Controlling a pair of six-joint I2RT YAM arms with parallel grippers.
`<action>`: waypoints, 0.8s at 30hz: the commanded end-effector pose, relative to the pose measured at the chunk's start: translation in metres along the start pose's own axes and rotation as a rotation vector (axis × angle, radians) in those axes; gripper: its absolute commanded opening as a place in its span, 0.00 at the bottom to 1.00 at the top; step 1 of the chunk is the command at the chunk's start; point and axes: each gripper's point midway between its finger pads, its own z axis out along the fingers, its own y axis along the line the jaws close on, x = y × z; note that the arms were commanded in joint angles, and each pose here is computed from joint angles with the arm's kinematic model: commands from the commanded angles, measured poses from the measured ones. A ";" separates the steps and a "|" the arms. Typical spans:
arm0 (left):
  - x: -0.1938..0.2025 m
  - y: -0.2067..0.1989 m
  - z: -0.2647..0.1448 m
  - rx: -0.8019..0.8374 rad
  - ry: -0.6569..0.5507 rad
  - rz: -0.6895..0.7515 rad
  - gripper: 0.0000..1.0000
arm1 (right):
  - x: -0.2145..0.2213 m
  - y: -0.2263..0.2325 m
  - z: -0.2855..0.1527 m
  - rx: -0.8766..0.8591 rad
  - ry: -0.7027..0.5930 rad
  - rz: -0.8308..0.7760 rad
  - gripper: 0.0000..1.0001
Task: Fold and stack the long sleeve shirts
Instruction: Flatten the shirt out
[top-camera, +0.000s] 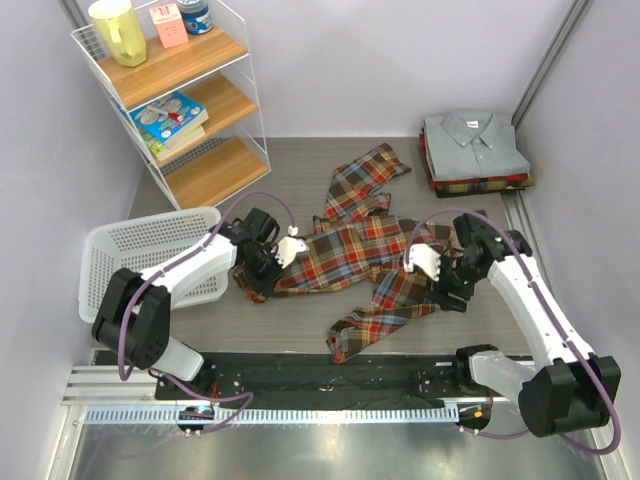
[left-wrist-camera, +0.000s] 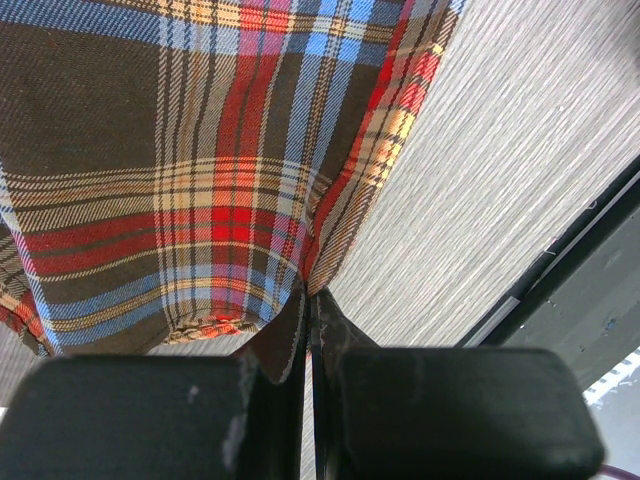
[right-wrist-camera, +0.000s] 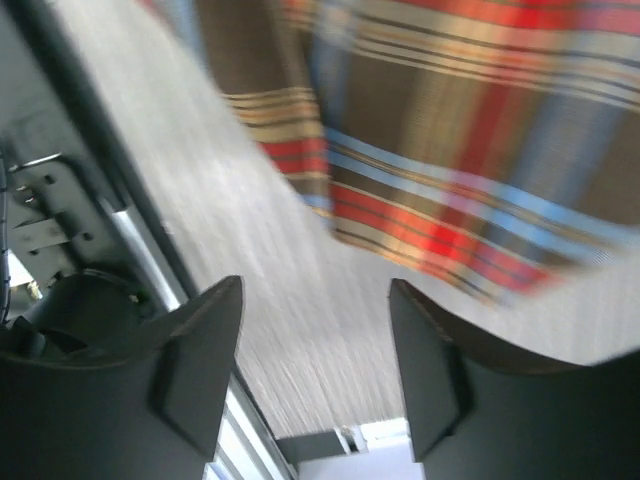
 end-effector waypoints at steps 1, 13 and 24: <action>-0.010 -0.002 -0.003 0.021 -0.035 -0.011 0.00 | -0.002 0.000 0.029 -0.026 0.011 -0.076 0.68; -0.001 -0.003 0.001 0.018 -0.019 -0.014 0.00 | 0.023 0.000 0.090 0.005 0.119 -0.131 0.67; -0.015 0.003 -0.020 -0.008 -0.098 -0.030 0.00 | -0.011 -0.077 0.055 0.429 0.012 0.029 0.01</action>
